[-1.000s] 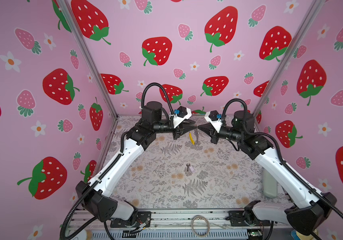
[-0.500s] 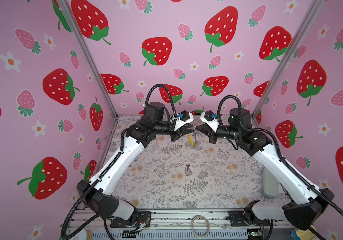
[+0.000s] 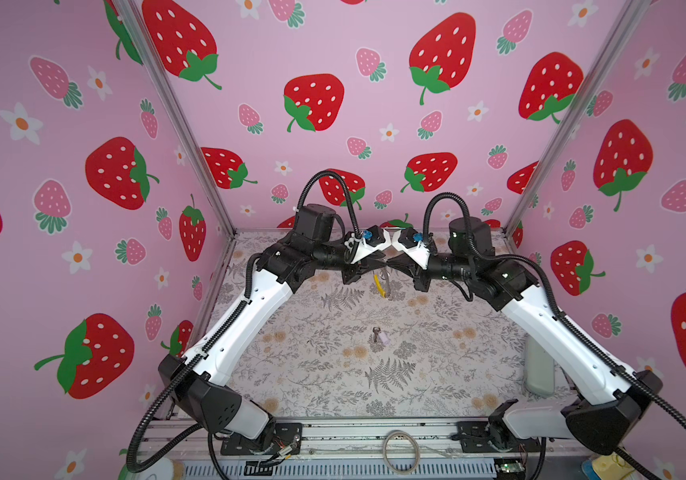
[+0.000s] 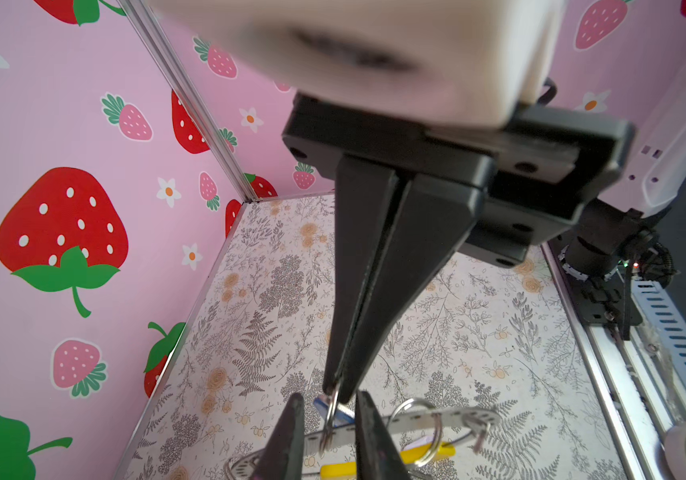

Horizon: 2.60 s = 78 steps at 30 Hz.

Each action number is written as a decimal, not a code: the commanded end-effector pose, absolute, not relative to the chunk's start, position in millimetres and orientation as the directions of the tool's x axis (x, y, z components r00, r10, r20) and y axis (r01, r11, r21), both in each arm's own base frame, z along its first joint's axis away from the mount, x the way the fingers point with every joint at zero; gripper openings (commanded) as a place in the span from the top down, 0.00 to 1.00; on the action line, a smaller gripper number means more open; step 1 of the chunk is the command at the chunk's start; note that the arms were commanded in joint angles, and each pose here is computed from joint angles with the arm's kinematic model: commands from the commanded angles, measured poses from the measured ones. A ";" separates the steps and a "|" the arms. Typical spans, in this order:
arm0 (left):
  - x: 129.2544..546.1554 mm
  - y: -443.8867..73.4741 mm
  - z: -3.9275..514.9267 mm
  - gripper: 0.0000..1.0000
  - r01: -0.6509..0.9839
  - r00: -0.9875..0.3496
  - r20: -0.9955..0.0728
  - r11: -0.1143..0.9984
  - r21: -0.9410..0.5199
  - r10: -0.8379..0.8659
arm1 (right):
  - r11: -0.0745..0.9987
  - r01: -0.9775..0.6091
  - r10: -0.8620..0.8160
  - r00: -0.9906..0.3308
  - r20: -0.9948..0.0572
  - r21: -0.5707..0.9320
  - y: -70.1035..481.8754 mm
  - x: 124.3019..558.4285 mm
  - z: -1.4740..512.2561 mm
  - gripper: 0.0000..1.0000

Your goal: Put the keys on the keyring

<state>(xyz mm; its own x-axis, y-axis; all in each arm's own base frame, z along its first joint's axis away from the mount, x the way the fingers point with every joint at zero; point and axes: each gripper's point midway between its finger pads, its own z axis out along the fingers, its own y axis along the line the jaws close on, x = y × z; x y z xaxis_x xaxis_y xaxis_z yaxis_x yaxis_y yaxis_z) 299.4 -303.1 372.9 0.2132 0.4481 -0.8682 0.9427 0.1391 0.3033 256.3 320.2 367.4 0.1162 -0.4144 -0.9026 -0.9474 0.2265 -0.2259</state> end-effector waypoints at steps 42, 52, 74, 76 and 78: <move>290.6 -312.9 439.5 1.00 0.961 0.218 -0.973 0.159 0.228 0.074 | 0.423 -0.840 -0.280 0.236 -0.931 -0.340 300.3 266.1 401.8 0.58; 287.9 -315.6 446.7 1.00 0.968 0.203 -0.979 0.147 0.203 0.015 | 0.435 -0.832 -0.258 0.249 -0.933 -0.343 303.1 270.6 407.7 0.66; 302.0 -312.4 466.3 1.00 0.942 0.197 -0.976 0.293 0.162 -0.093 | 0.465 -0.790 -0.297 0.287 -0.911 -0.401 304.3 269.7 404.4 0.98; 305.5 -310.4 470.0 1.00 0.932 0.201 -0.973 0.329 0.153 -0.117 | 0.470 -0.778 -0.311 0.295 -0.903 -0.416 305.4 269.3 402.8 0.98; 309.0 -308.6 472.5 1.00 0.923 0.205 -0.969 0.358 0.144 -0.137 | 0.480 -0.766 -0.316 0.303 -0.899 -0.427 305.7 268.7 403.2 0.98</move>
<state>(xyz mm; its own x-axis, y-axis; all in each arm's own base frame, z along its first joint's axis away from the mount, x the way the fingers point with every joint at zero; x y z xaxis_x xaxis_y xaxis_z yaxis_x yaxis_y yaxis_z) 309.9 -318.7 436.6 0.1196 -0.0455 -0.9918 0.9548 0.2789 0.1023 273.9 306.0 401.7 0.2693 -0.3034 -0.9140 -0.7869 0.4779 -0.3905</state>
